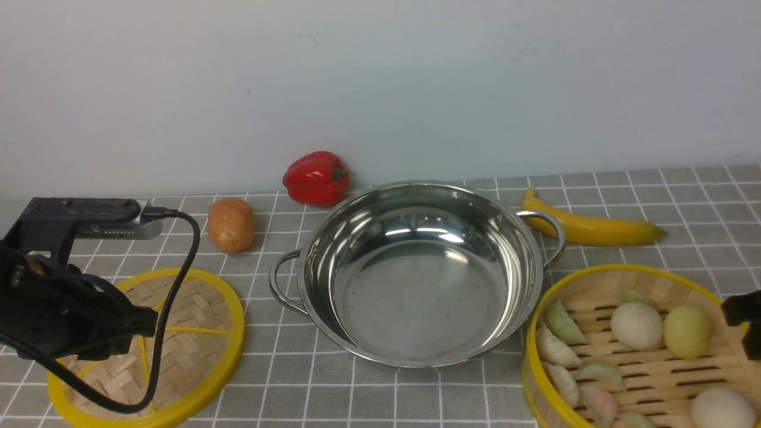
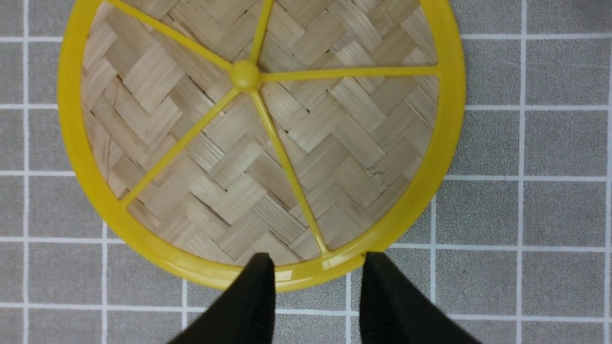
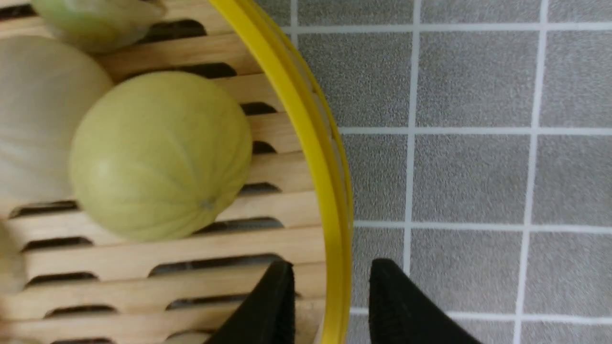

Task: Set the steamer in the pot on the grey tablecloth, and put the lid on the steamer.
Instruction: 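Reach for and grasp the rim of the bamboo steamer holding the buns with the right gripper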

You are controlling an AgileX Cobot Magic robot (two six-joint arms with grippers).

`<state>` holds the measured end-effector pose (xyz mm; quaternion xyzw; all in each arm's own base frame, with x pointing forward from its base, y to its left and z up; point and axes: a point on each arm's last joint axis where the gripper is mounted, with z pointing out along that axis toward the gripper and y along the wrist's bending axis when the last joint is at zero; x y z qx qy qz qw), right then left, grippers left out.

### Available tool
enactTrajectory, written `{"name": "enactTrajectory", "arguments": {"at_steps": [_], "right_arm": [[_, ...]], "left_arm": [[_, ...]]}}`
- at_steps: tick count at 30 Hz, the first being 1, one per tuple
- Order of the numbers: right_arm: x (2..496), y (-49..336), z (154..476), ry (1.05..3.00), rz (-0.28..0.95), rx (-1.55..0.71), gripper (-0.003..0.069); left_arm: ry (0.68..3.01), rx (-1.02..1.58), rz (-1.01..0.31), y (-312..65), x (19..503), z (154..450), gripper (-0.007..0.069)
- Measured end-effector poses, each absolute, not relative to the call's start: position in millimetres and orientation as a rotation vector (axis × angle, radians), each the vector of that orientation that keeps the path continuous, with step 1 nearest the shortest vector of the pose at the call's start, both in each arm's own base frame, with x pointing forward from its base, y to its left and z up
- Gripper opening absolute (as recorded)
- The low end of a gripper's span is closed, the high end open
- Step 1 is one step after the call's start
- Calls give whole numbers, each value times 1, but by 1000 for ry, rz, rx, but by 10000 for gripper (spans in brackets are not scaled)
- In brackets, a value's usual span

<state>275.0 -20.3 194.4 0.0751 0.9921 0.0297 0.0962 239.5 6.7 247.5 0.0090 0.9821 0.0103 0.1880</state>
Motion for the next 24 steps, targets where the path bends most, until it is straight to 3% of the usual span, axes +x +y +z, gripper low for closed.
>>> {"name": "enactTrajectory", "arguments": {"at_steps": [4,12,24], "right_arm": [[278,-21,185,2963,85,217,239],[279,-21,179,2983,78,219,79],[267,-23,183,3094,38,231,79]], "left_arm": [[2763,25,29,7,240,248,243],[2763,25,28,7,240,248,243],[2763,25,28,7,240,248,243]]}}
